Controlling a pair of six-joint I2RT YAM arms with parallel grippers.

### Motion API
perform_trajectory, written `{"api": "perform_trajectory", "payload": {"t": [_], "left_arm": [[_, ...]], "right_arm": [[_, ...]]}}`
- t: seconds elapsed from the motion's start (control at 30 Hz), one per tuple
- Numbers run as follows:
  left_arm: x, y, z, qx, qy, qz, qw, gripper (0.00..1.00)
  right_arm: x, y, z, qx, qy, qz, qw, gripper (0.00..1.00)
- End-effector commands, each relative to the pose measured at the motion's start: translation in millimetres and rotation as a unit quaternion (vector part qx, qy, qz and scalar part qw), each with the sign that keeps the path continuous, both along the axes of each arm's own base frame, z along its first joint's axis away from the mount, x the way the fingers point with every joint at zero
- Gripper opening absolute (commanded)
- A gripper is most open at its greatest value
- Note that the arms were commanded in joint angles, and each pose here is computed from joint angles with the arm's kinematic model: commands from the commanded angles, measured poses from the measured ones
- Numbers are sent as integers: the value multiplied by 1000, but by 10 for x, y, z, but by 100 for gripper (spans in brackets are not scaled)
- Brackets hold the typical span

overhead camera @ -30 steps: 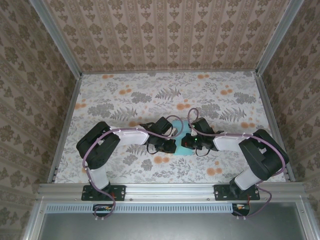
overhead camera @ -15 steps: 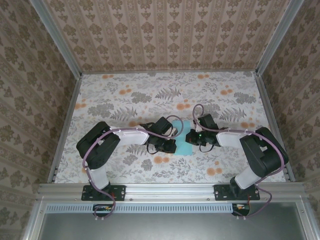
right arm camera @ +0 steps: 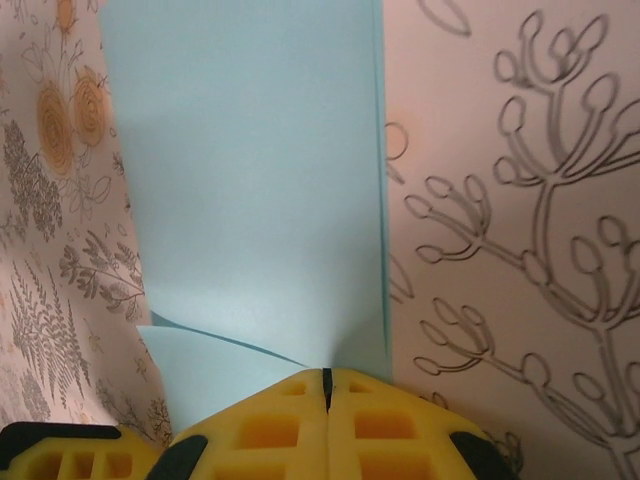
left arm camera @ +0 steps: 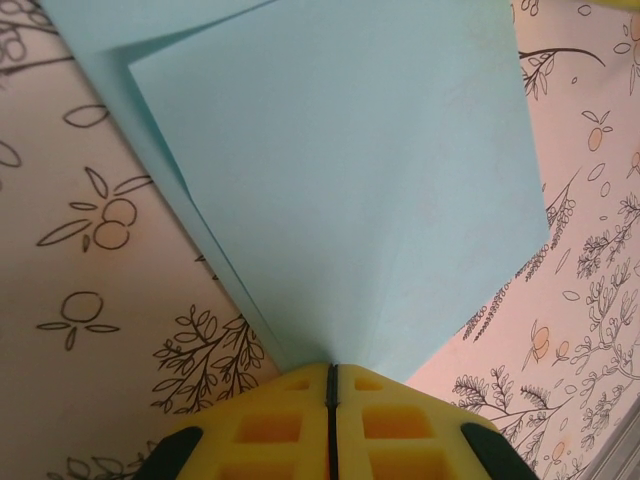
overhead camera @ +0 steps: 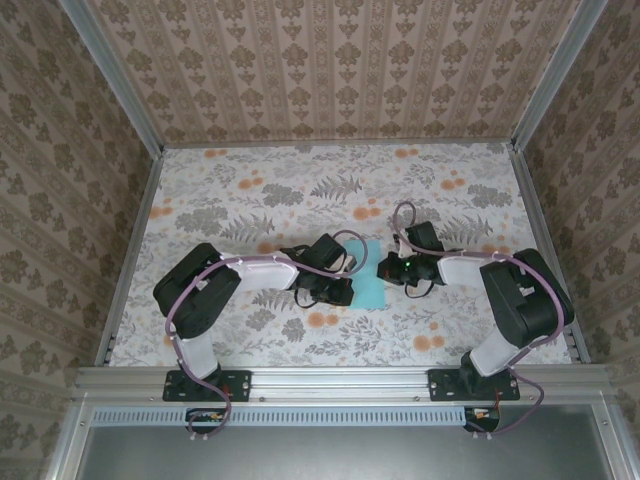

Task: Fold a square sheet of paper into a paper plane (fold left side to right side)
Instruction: Fold the triangle a second time at the center of the table.

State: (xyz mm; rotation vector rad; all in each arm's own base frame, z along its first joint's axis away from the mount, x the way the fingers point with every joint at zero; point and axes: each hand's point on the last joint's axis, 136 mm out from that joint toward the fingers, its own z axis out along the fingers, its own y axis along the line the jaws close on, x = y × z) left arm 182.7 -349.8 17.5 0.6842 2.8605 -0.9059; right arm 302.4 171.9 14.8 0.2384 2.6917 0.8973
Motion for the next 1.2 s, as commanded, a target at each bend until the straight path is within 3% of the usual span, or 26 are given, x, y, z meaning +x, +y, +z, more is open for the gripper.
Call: {"api": "perform_trajectory", "payload": {"t": [0.0,0.27,0.47,0.77,1.17], "left_arm": [[-193,339,-339,88,38,1,995,9],[-178,304,-304,80,32,1,996,8],[-161,276,-271,74,28,1,997,9],[-123,205,-187,61,21,-1,998,9],[-27,-132,271,-16,5,-24,1000,9]], "right_arm": [[136,-259,-75,-49,-5,-32,998,0],[169,-223,191,-24,-30,-33,999,0],[38,27,377,18,-40,-13,999,0],[-110,344,110,45,-1,8,999,0],[-275,221,-220,3,54,-2,999,0]]}}
